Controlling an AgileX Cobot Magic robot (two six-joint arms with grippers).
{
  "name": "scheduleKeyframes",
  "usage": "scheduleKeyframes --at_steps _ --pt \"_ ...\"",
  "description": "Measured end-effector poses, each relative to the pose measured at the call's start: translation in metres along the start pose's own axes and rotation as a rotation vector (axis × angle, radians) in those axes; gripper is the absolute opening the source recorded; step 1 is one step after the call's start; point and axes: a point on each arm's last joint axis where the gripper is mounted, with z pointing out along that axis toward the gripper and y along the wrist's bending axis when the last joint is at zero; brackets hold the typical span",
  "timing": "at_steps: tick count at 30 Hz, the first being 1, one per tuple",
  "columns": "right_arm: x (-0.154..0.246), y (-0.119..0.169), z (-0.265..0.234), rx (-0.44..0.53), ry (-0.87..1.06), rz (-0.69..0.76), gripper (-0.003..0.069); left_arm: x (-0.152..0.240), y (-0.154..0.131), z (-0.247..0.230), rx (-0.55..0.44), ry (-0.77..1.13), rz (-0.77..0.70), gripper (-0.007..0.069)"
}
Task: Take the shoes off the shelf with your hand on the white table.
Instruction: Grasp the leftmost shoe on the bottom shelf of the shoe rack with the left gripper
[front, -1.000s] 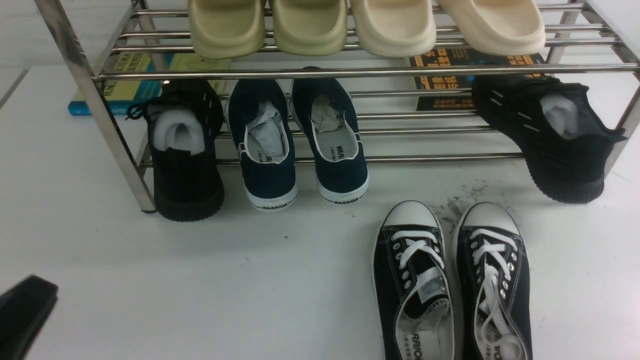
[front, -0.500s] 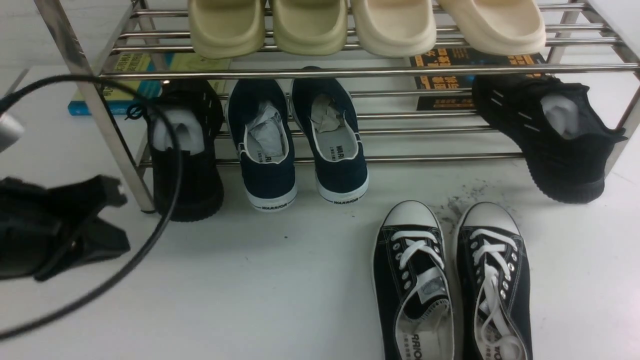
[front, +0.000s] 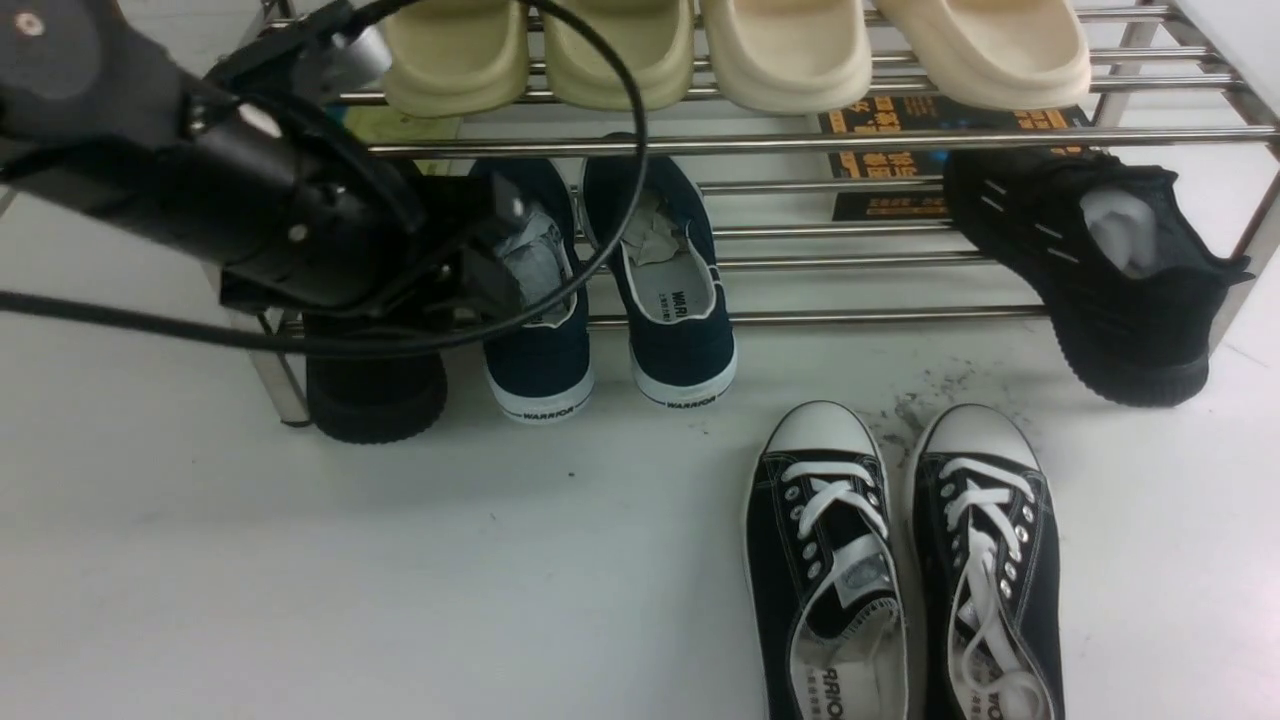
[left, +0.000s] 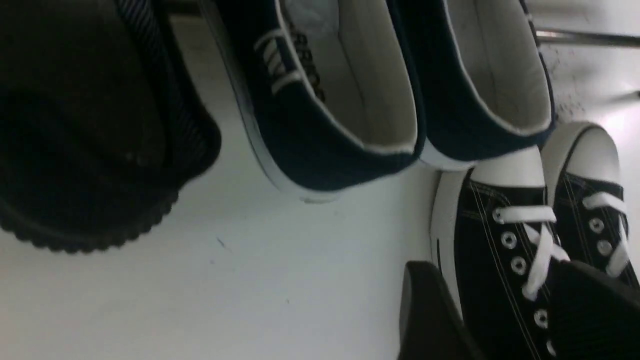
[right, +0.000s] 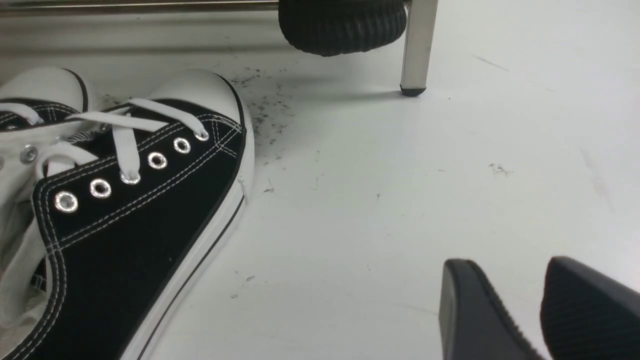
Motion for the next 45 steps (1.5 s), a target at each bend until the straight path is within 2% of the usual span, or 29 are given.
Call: scheduleKeyframes --at_steps 3,7,10,17,24,34,38,39,40,41,44,45 --pt "0.000 0.000 0.000 0.000 0.000 0.000 0.0237 -0.008 -0.001 0.011 -0.047 -0.012 -0.030 0.0369" --pt "0.000 0.000 0.000 0.000 0.000 0.000 0.0237 -0.020 0.008 0.035 -0.166 -0.024 -0.063 0.0369" --pt "0.000 0.000 0.000 0.000 0.000 0.000 0.0237 -0.023 0.014 0.050 -0.204 -0.028 -0.058 0.0369" --pt "0.000 0.000 0.000 0.000 0.000 0.000 0.0237 -0.027 0.019 0.078 -0.206 -0.057 -0.033 0.0369" --pt "0.000 0.000 0.000 0.000 0.000 0.000 0.0237 -0.028 0.020 0.088 -0.197 -0.075 -0.028 0.0369" --pt "0.000 0.000 0.000 0.000 0.000 0.000 0.0237 -0.020 0.030 0.119 -0.226 -0.012 -0.032 0.0359" --pt "0.000 0.000 0.000 0.000 0.000 0.000 0.0237 -0.021 0.030 0.119 -0.223 -0.019 -0.035 0.0291" --pt "0.000 0.000 0.000 0.000 0.000 0.000 0.0237 -0.022 0.029 0.119 -0.220 -0.025 -0.035 0.0229" --pt "0.000 0.000 0.000 0.000 0.000 0.000 0.0237 -0.022 0.029 0.119 -0.220 -0.025 -0.035 0.0220" --pt "0.000 0.000 0.000 0.000 0.000 0.000 0.0237 -0.022 0.029 0.119 -0.219 -0.025 -0.036 0.0144" --pt "0.000 0.000 0.000 0.000 0.000 0.000 0.0237 -0.022 0.029 0.117 -0.219 -0.026 -0.038 0.0047" --pt "0.000 0.000 0.000 0.000 0.000 0.000 0.0237 -0.022 0.028 0.115 -0.217 -0.031 -0.038 0.0040"
